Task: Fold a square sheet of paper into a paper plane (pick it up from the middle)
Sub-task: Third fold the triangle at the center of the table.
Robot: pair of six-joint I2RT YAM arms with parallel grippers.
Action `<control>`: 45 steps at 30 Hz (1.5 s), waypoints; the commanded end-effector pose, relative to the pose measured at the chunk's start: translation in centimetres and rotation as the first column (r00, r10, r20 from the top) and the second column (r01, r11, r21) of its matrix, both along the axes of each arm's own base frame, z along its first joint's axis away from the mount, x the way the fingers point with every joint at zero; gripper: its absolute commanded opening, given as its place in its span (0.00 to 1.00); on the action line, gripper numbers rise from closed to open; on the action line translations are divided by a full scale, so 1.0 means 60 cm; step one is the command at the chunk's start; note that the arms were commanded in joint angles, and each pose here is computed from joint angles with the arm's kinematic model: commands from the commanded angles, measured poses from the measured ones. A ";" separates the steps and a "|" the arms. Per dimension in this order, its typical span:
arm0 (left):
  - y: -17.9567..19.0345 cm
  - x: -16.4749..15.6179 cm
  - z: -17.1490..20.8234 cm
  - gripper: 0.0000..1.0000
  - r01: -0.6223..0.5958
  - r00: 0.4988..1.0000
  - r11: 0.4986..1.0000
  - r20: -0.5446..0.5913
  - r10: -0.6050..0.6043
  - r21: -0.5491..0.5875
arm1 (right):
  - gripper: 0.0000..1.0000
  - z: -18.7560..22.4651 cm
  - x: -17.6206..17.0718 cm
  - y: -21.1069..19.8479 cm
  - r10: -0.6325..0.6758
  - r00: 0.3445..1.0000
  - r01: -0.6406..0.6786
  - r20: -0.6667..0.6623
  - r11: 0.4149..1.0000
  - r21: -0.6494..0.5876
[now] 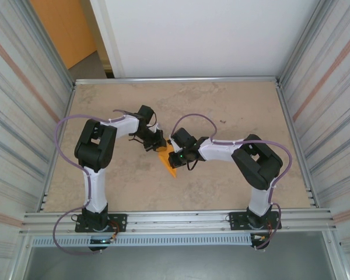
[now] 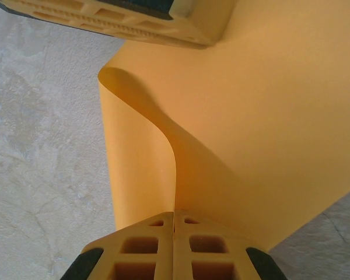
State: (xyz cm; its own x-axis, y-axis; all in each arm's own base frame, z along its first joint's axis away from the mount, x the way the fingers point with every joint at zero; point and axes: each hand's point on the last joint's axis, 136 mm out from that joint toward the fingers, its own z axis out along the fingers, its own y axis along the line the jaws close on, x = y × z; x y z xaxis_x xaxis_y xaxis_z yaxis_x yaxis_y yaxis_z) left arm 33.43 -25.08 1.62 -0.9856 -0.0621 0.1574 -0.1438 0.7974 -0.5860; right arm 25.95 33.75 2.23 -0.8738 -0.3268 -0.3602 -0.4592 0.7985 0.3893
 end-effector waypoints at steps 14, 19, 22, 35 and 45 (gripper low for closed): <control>0.017 -0.033 -0.038 0.09 0.031 0.997 0.995 -0.078 -0.023 0.100 | 0.06 -0.019 -0.008 -0.015 -0.022 0.999 0.020 -0.042 0.999 -0.039; 0.004 -0.006 0.023 0.11 0.000 1.000 0.999 0.009 0.000 0.041 | 0.06 -0.025 -0.014 -0.018 -0.025 0.998 0.022 -0.061 0.999 -0.050; 0.009 0.005 0.057 0.13 -0.045 0.997 0.999 0.059 0.045 0.013 | 0.06 -0.026 -0.015 -0.018 -0.025 0.998 0.022 -0.063 0.998 -0.053; 0.004 -0.082 0.072 0.09 -0.109 0.994 0.990 -0.013 0.108 -0.093 | 0.06 -0.036 -0.019 -0.015 -0.023 0.996 0.018 -0.087 0.998 -0.054; -0.022 -0.088 0.049 0.07 -0.092 0.995 0.992 -0.045 0.088 -0.086 | 0.06 -0.036 -0.016 -0.015 -0.026 0.996 0.021 -0.088 0.998 -0.057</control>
State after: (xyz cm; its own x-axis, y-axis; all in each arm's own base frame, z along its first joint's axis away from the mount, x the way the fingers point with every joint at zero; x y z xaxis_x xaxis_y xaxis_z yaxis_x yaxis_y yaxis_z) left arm 27.76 -25.74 4.36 -0.9708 -0.1359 0.1979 -0.2323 0.7390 -0.6323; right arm 25.63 33.73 1.80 -0.8882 -0.3204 -0.3293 -0.4386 0.8048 0.3998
